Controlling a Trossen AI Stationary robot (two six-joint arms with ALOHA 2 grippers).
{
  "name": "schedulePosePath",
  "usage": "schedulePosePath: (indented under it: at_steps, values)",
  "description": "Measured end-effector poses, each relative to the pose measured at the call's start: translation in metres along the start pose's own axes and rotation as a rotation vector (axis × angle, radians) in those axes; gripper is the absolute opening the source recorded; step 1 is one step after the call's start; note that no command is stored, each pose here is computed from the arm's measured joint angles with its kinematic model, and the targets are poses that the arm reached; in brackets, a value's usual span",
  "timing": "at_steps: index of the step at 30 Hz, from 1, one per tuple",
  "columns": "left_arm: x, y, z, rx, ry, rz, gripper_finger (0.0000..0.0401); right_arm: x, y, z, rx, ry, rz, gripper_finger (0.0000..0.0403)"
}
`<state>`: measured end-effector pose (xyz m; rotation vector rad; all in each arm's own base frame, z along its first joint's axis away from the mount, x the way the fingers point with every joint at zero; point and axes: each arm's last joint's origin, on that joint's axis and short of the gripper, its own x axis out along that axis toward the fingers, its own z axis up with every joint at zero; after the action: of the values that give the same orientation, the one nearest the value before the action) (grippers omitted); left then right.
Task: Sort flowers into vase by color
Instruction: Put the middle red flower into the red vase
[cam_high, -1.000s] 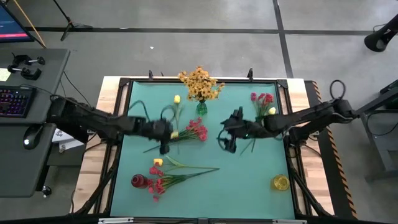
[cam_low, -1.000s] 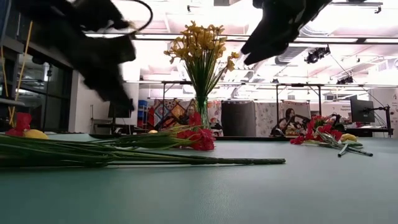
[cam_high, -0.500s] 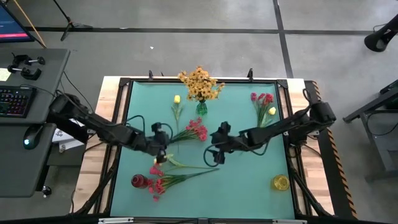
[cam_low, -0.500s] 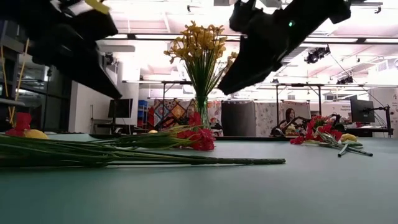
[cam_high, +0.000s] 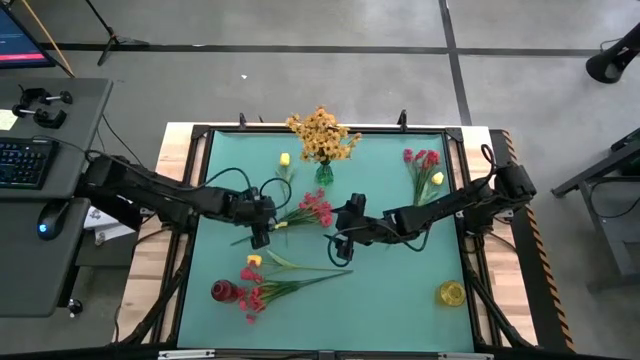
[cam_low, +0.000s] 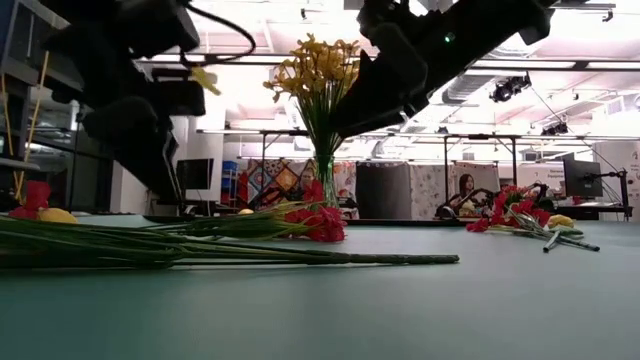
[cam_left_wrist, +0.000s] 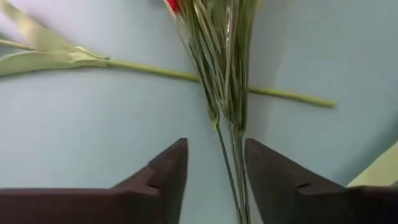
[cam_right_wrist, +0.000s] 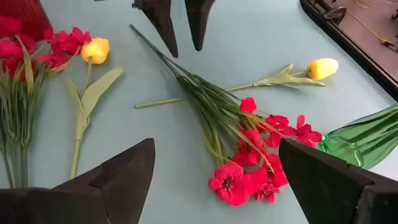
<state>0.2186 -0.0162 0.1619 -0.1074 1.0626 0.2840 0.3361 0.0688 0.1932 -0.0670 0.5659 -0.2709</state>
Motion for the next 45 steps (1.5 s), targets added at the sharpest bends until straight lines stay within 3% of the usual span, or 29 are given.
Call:
schedulePosePath:
  at_steps: [7, 13, 22, 26, 31, 34, 39, 45]
  values:
    - [0.025, 0.003, -0.003, 0.045, 0.106, 0.008, 0.0209, 0.0, 0.0, 0.0, 0.004, -0.003, 0.008, 0.033]
    - [0.044, 0.0, -0.001, 0.078, 0.103, -0.004, 0.0213, 0.0, 0.001, 0.001, 0.016, -0.005, 0.012, 0.033]
    - [0.044, 0.001, 0.0, 0.063, 0.109, -0.035, 0.0211, 0.0, 0.001, 0.0, 0.021, -0.003, 0.014, 0.033]
    - [0.045, 0.005, 0.0, 0.034, 0.124, -0.03, 0.0161, 0.0, 0.001, 0.0, 0.021, -0.003, 0.014, 0.033]
    - [0.041, 0.005, 0.005, 0.023, 0.118, 0.011, 0.0019, 0.0, 0.001, 0.0, 0.021, -0.003, 0.014, 0.033]
    - [0.027, 0.001, 0.013, 0.052, 0.127, 0.023, 0.0013, 0.0, 0.001, 0.0, 0.023, -0.003, 0.014, 0.033]
    - [-0.024, -0.016, 0.029, 0.08, 0.019, -0.008, 0.0004, 0.0, 0.001, 0.0, 0.019, -0.003, 0.016, 0.033]
    - [-0.105, -0.043, 0.018, 0.033, -0.327, -0.129, 0.0001, 0.0, 0.001, 0.0, 0.022, -0.003, 0.017, 0.033]
